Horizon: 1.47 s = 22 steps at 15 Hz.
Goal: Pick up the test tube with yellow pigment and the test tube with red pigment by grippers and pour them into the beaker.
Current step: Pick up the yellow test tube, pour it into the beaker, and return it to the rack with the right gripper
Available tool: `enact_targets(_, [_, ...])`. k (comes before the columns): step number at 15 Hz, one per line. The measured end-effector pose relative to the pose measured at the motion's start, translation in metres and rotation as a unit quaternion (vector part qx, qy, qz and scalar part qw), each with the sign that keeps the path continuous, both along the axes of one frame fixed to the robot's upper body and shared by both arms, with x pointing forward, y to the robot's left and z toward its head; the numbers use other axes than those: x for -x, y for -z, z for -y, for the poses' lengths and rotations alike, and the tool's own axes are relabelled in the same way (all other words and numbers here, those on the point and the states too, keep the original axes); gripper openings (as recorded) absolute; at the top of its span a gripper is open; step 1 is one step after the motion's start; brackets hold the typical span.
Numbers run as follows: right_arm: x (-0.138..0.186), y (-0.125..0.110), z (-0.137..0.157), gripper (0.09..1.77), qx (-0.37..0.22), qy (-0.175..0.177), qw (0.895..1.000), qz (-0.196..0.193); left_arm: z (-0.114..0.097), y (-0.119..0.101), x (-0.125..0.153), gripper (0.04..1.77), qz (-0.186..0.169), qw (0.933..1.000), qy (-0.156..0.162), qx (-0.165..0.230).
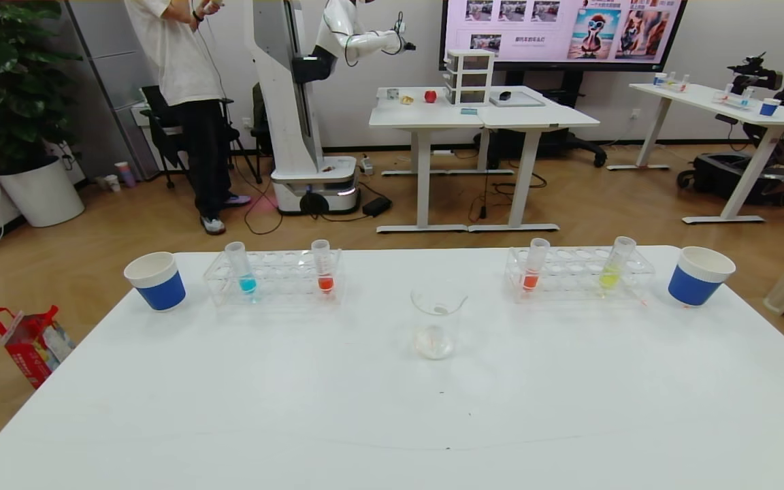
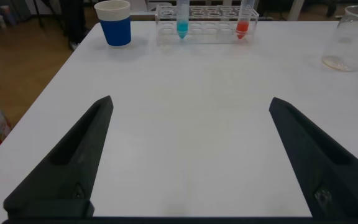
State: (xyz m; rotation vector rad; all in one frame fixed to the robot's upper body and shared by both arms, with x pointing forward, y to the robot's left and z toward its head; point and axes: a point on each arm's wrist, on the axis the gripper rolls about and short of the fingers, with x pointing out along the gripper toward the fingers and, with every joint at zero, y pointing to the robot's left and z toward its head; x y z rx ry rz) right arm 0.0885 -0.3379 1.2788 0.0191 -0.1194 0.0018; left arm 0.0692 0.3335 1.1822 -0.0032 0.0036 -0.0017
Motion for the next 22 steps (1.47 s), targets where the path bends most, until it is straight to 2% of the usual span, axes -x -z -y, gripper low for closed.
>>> enact_targets(5, [-0.071,-0.036,-0.006,1.74,0.0,-0.023,1.0,-0.001,0.0,0.0,0.0,1.75,0.0,1.0,0.0,0.0])
enact_targets(9, [-0.142,-0.037,-0.005,1.74,0.004,-0.035,0.999,-0.039,0.0,0.0,0.0,1.75,0.0,1.0,0.0,0.0])
enact_targets(13, [-0.21,-0.015,0.008,1.74,0.003,-0.028,0.998,-0.057,0.0,0.0,0.0,1.75,0.0,1.0,0.0,0.0])
enact_targets(18, [-0.276,0.038,0.026,1.74,0.004,-0.007,0.999,-0.048,0.0,0.0,0.0,1.75,0.0,1.0,0.0,0.0])
enact_targets(22, [-0.323,0.079,0.04,1.74,0.003,0.004,0.998,-0.057,0.0,0.0,0.0,1.75,0.0,1.0,0.0,0.0])
